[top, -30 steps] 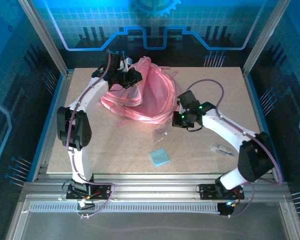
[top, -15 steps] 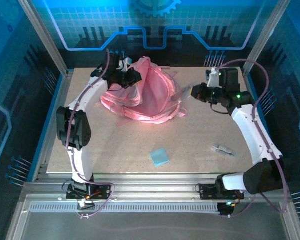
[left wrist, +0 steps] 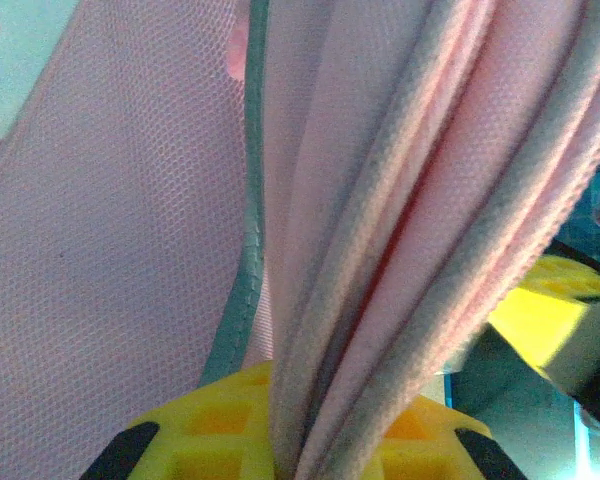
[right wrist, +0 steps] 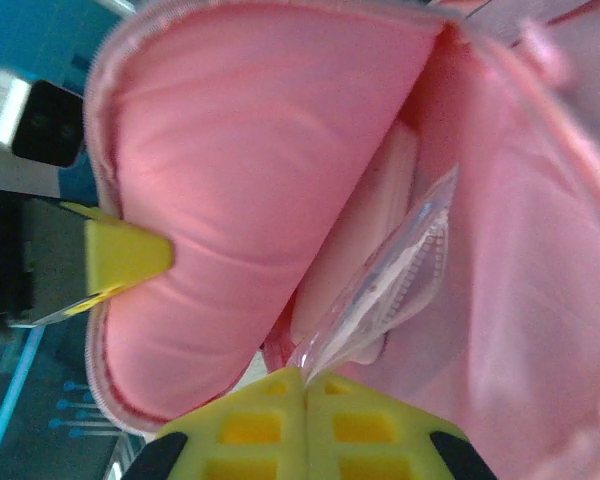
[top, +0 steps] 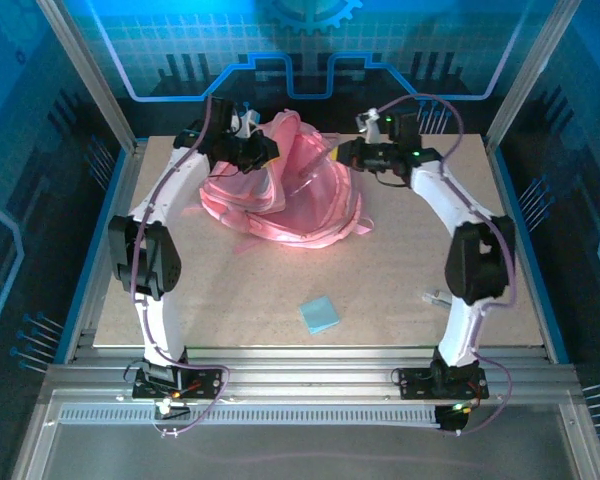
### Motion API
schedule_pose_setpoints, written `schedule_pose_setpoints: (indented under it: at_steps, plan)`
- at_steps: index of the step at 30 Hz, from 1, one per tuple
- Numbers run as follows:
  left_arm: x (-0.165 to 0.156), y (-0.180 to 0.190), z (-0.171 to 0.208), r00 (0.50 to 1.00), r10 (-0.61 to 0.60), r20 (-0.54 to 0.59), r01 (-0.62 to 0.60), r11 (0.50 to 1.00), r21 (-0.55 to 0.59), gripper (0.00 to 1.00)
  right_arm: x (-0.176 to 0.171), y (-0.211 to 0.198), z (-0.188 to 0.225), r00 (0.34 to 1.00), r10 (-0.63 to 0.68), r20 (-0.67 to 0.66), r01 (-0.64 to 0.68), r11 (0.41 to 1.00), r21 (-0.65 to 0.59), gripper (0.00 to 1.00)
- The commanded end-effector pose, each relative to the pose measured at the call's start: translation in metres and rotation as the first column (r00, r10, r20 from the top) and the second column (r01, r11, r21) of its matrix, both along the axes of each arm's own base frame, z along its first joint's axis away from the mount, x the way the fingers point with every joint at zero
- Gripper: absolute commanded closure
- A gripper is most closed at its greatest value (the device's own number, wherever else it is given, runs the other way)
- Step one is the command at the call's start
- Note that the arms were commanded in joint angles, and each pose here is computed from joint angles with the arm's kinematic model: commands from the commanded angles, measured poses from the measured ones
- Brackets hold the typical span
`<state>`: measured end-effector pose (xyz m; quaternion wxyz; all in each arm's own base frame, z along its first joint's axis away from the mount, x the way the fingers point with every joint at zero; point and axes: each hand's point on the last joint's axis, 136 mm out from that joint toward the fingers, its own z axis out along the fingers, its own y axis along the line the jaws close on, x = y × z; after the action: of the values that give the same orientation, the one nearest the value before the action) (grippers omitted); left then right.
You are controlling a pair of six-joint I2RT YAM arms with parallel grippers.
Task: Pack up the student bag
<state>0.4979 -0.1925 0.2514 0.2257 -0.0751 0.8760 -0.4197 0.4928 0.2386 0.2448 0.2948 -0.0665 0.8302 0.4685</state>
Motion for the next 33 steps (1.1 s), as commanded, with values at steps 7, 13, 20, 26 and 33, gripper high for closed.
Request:
schedule_pose_setpoints:
  at_steps: [7,13,20,26,33]
  plan:
    - [-0.018,-0.012,0.057,0.992,-0.088,0.091,0.095,0.993,-0.071,1.0,0.013,0.074,-0.019,0.982,0.183,0.054,-0.189,0.971,0.149,1.0]
    - [-0.021,-0.021,0.07,0.988,-0.098,0.116,0.111,0.987,-0.113,1.0,0.008,0.087,-0.088,0.98,0.172,-0.096,-0.177,0.983,-0.048,1.0]
    - [-0.03,-0.047,0.085,0.979,-0.136,0.149,0.155,0.98,-0.125,1.0,0.036,0.091,-0.13,0.98,0.045,-0.192,-0.084,0.977,-0.198,1.0]
    - [-0.032,-0.067,0.075,0.981,-0.132,0.145,0.151,0.98,-0.126,1.0,0.054,0.107,-0.116,0.98,0.043,-0.194,-0.072,0.987,-0.143,0.79]
    - [-0.011,-0.06,0.047,0.992,-0.004,0.129,0.021,0.991,-0.133,1.0,0.029,0.022,-0.088,0.979,-0.12,-0.163,0.078,0.966,-0.245,0.51]
